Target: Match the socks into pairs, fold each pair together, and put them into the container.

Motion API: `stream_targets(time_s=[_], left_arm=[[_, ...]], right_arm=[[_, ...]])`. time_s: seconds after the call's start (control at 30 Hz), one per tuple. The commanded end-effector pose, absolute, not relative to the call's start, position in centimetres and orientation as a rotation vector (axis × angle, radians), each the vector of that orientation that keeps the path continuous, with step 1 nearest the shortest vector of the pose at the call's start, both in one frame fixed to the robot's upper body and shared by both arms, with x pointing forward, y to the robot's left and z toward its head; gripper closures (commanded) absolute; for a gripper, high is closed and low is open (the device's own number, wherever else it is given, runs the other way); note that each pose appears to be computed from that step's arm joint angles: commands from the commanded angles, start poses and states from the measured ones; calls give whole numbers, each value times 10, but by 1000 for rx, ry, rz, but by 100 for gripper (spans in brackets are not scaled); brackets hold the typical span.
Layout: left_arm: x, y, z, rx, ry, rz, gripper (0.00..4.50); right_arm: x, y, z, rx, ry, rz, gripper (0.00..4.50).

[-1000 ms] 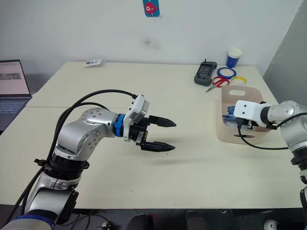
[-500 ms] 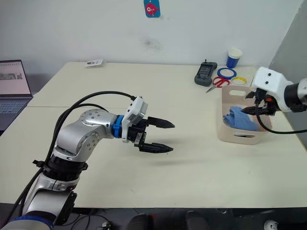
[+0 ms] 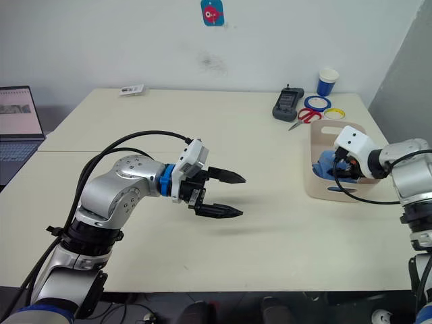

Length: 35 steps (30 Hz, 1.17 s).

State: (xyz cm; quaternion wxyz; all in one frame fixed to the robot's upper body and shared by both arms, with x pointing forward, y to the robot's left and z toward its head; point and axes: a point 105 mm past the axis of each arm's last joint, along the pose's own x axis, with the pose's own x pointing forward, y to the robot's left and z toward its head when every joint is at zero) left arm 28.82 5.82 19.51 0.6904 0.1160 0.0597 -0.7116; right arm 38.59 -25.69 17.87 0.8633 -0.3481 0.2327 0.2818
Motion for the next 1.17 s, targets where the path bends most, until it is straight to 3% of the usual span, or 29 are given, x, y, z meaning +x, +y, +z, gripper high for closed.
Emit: stream_targets(time_s=[0.03,0.17,0.27,0.33,0.47,0.57,0.67,0.7,0.87,1.03,1.17], left_arm=[[289,64,197,296,114,-1563,0],[293,81,194,290,145,-1487,0],[302,114,188,276,196,-1341,0],[308,131,185,284,203,-1238,0],[315,205,154,382,277,-875,0],[315,232,146,370,238,-689,0],[314,256,141,417,160,-483,0],[312,264,137,419,153,-422,0],[299,283,119,428,157,-304,0],[290,296,105,385,196,-253,0],[286,294,99,333,204,-268,0]], right_arm=[[390,-263,218,-759,353,505,179],[377,-264,261,-781,189,464,179],[353,-239,299,-659,-26,524,179],[338,-223,305,-584,-90,574,179],[298,-167,260,-455,-131,686,179],[281,-151,227,-363,-99,681,119],[273,-155,199,-365,-51,630,13],[274,-160,193,-347,-42,589,6],[270,-181,164,-369,14,481,6],[258,-182,134,-447,65,493,6],[259,-185,129,-483,56,469,6]])
